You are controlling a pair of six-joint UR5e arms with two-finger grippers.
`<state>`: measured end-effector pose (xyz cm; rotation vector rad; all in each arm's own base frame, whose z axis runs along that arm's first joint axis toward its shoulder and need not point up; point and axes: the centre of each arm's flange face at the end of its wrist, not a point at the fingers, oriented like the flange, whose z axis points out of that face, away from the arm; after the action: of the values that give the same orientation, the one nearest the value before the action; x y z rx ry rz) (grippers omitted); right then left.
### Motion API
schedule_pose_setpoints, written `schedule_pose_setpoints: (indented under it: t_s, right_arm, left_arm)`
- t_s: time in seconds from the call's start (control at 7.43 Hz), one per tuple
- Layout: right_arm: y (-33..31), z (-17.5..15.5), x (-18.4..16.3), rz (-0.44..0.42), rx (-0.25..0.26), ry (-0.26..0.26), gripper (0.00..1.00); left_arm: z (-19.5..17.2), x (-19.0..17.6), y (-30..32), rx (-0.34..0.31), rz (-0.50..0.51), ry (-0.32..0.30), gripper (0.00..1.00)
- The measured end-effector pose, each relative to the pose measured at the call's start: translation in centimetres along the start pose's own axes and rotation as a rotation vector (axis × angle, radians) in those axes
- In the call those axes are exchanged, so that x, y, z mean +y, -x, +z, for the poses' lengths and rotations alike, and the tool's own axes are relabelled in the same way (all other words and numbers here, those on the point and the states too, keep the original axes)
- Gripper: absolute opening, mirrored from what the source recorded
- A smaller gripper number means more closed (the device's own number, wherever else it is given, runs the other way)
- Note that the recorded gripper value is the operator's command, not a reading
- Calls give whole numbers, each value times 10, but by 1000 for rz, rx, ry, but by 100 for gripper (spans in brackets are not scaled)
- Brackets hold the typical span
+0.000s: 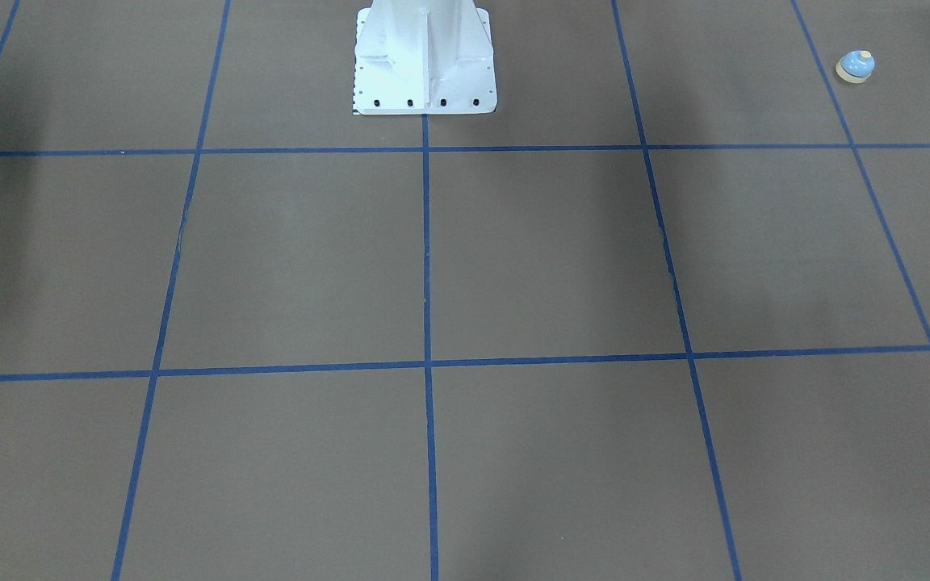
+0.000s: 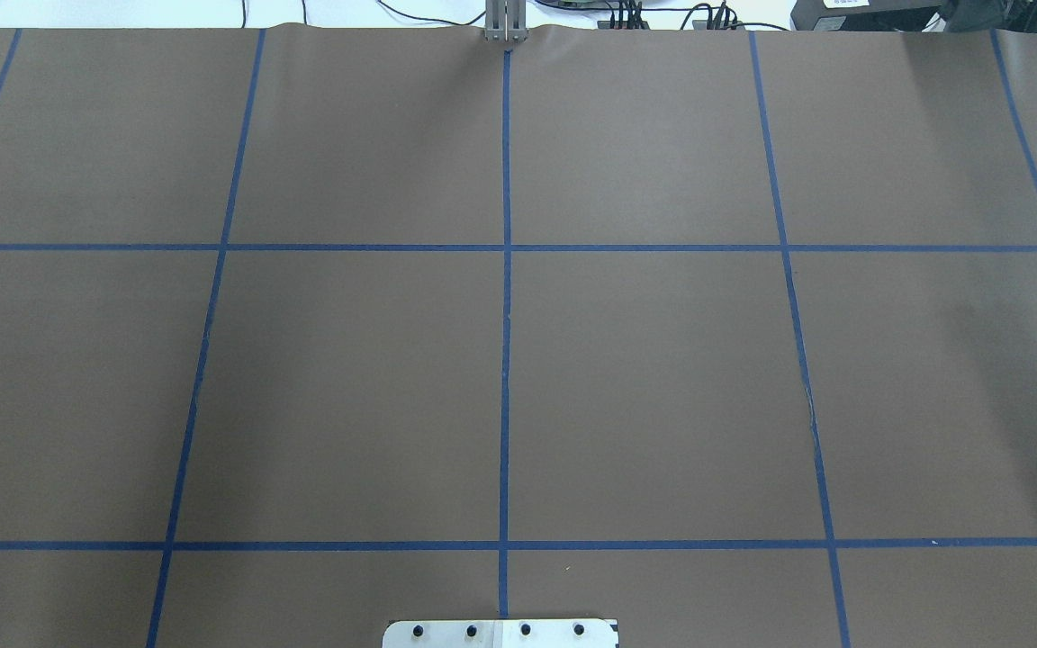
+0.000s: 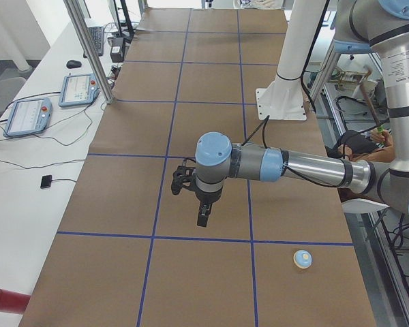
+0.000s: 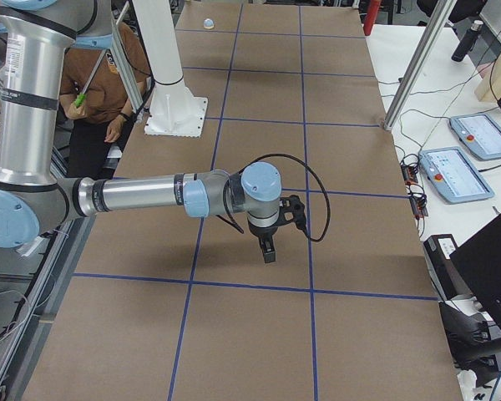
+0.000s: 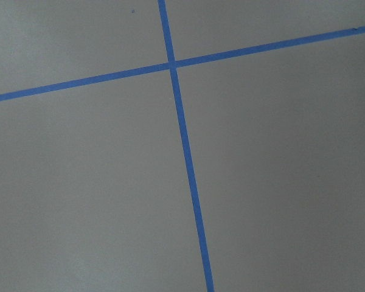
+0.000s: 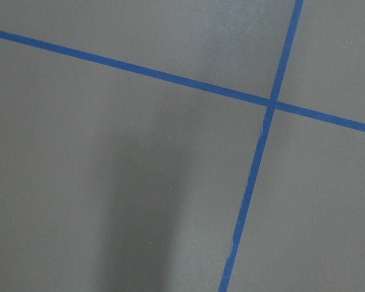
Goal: Place and press bell with both arms
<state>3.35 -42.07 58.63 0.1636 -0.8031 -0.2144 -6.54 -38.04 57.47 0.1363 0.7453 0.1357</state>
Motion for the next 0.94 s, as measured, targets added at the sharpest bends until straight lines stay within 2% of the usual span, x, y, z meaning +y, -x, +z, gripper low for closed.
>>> schedule_pose_setpoints:
  t_s: [0.94]
  right_arm:
    - [-1,1,0,1,7,3,100]
  left_arm:
    - [6,31,1,9,21,-21,99]
